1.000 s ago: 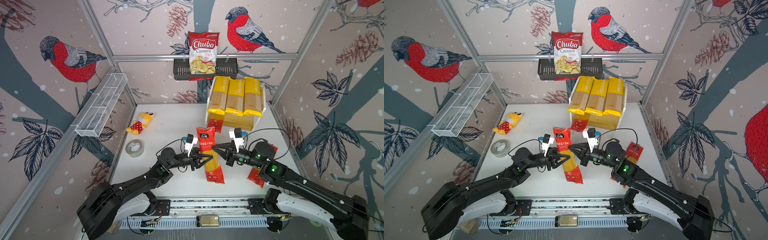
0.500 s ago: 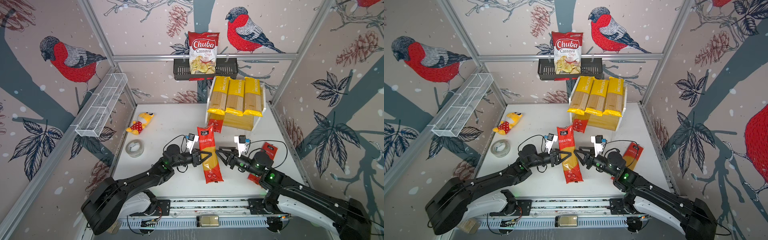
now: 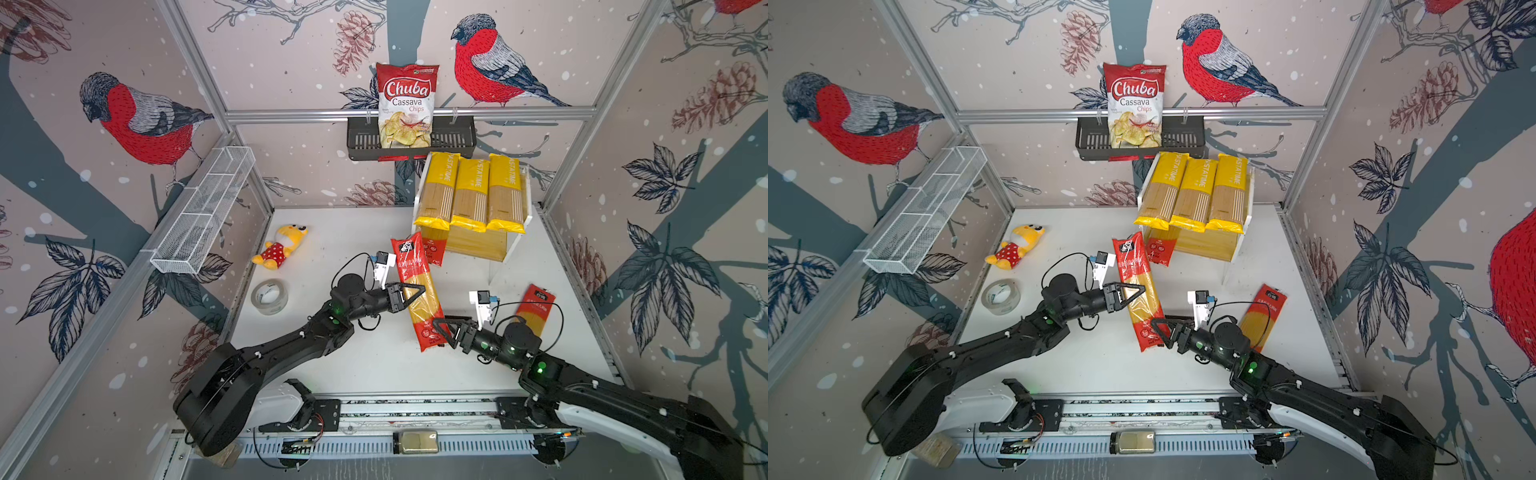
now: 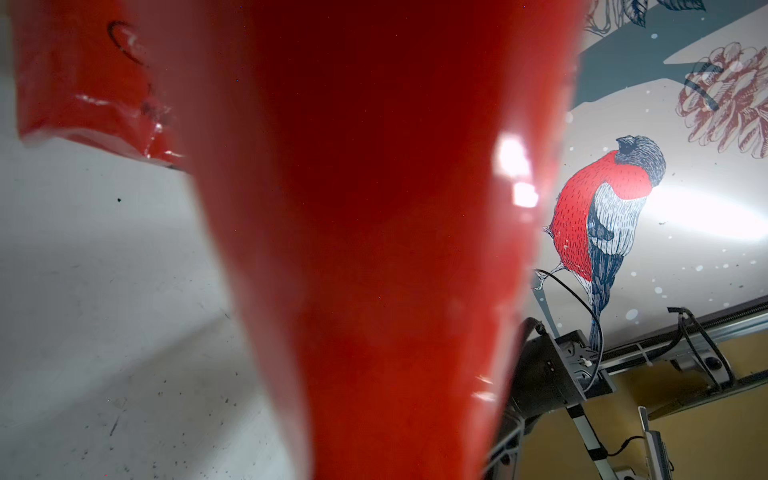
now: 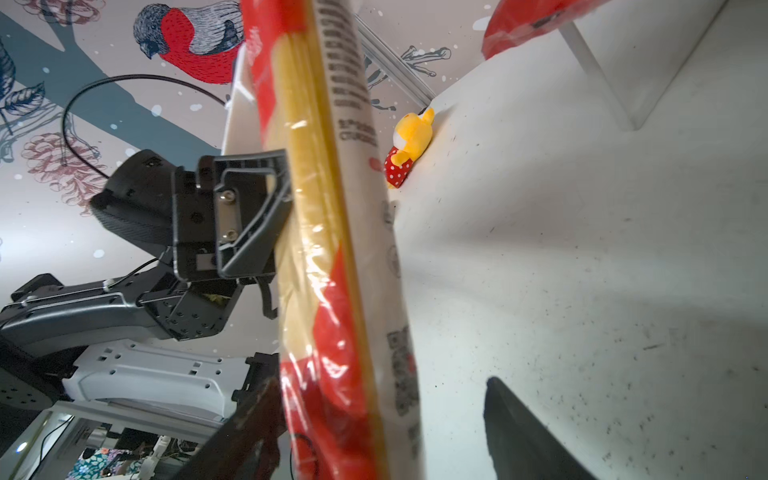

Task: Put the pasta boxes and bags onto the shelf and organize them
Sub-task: 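Carry the pack to the lower shelf tier with the right gripper while the left releases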

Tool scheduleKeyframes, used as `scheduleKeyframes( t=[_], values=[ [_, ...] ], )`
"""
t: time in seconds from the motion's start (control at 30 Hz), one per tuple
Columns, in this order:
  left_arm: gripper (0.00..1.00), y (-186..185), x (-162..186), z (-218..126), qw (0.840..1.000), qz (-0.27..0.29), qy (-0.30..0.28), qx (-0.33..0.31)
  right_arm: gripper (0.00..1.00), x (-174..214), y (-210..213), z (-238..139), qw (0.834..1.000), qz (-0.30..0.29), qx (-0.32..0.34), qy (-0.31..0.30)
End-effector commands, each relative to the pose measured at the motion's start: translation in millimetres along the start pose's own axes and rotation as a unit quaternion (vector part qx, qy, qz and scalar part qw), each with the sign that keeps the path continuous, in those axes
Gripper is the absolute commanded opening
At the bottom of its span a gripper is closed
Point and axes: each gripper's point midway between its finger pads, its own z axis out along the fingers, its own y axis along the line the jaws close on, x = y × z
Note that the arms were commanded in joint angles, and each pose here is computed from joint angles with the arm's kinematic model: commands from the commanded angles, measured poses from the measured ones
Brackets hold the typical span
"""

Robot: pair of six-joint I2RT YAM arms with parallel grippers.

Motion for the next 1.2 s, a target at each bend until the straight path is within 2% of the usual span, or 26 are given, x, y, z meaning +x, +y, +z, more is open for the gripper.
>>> scheduleKeyframes(
  t=[0.0, 0.23, 0.37, 0.63, 0.8, 1.17],
  values=[
    [0.21, -34.6, -21.8, -0.5, 0.996, 0.016, -0.044, 0.074, 0.75, -9.3, 16.2, 1.5, 0.999, 0.006, -0.031, -0.019],
    [0.27, -30.2, -28.3, 1.6, 0.996, 0.010, -0.058, 0.060, 0.71, -6.5, 23.7, 8.8, 0.999, -0.004, -0.037, -0.008],
    [0.31, -29.5, -27.0, 4.3, 0.997, 0.009, -0.052, 0.061, 0.65, -7.9, 24.4, 12.1, 0.999, -0.007, -0.037, -0.012],
    [0.39, -29.2, -24.7, 2.2, 0.997, 0.003, -0.051, 0.063, 0.34, -17.6, 17.8, 3.9, 0.998, 0.007, -0.030, -0.050],
    [0.41, -30.7, -23.4, 2.9, 0.997, 0.004, -0.047, 0.067, 0.22, -24.7, 17.2, -1.5, 0.997, 0.010, -0.026, -0.070],
    [0.50, -29.2, -21.8, 5.0, 0.997, 0.006, -0.041, 0.070, 0.14, -48.7, 16.2, -16.2, 0.993, 0.020, -0.015, -0.118]
  ],
)
